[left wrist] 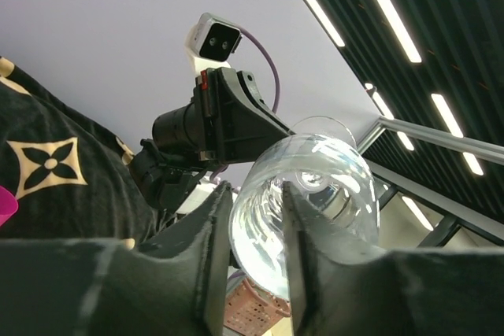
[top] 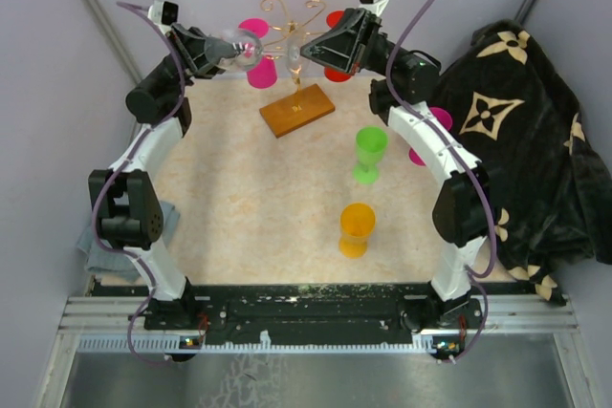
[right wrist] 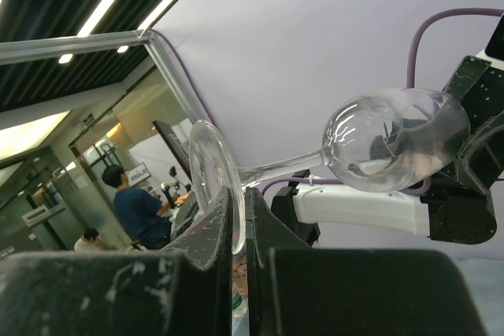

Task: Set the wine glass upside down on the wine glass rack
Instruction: Turn the wine glass upside down at the wine rack.

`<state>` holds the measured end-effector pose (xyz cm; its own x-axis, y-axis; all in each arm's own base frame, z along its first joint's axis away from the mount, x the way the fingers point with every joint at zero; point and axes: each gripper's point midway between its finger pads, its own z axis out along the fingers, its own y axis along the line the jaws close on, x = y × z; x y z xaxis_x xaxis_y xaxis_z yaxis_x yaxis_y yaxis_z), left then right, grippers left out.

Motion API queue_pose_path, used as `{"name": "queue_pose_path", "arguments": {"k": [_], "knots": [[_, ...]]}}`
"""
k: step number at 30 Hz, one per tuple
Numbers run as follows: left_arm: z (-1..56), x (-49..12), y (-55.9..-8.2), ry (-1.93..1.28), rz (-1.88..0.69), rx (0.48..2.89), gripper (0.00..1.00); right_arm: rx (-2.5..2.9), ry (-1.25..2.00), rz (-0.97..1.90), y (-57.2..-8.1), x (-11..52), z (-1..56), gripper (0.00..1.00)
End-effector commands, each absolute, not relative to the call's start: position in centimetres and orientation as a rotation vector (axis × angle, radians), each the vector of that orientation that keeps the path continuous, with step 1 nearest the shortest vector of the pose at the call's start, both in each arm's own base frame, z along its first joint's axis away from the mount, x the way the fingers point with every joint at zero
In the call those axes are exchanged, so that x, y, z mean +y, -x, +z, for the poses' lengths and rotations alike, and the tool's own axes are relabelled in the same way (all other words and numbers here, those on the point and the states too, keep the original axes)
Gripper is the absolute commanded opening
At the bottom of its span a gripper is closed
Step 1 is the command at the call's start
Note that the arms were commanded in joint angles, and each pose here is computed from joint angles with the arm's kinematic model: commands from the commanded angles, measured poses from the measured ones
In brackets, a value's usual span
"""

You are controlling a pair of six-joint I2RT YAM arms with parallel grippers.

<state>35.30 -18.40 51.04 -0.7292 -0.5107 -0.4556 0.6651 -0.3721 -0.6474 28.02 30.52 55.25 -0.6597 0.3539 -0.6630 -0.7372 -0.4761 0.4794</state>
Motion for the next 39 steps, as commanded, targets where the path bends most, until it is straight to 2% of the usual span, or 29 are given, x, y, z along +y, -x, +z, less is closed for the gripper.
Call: {"name": "queue_pose_path", "arguments": {"k": [1,7,22,39], "knots": [[52.4,-17.8,-31.3,-0.399,-2.134,1.000,0.41,0.901,0.702,2.105,-26.1,29.4,57.7,0.00],[51.8,-17.4,-31.8,-0.387,-2.114,1.017,0.47,0.897,0.703,2.083,-25.8,28.9,58.3,0.00],[49.3,-16.2,-32.9,-0.346,-2.062,1.075,0.47,0.896,0.648,1.983,-26.6,24.8,60.2,0.00],[48.1,-15.7,-33.2,-0.337,-2.032,1.114,0.46,1.045,0.518,1.911,-28.0,23.3,59.1,0.00]]}}
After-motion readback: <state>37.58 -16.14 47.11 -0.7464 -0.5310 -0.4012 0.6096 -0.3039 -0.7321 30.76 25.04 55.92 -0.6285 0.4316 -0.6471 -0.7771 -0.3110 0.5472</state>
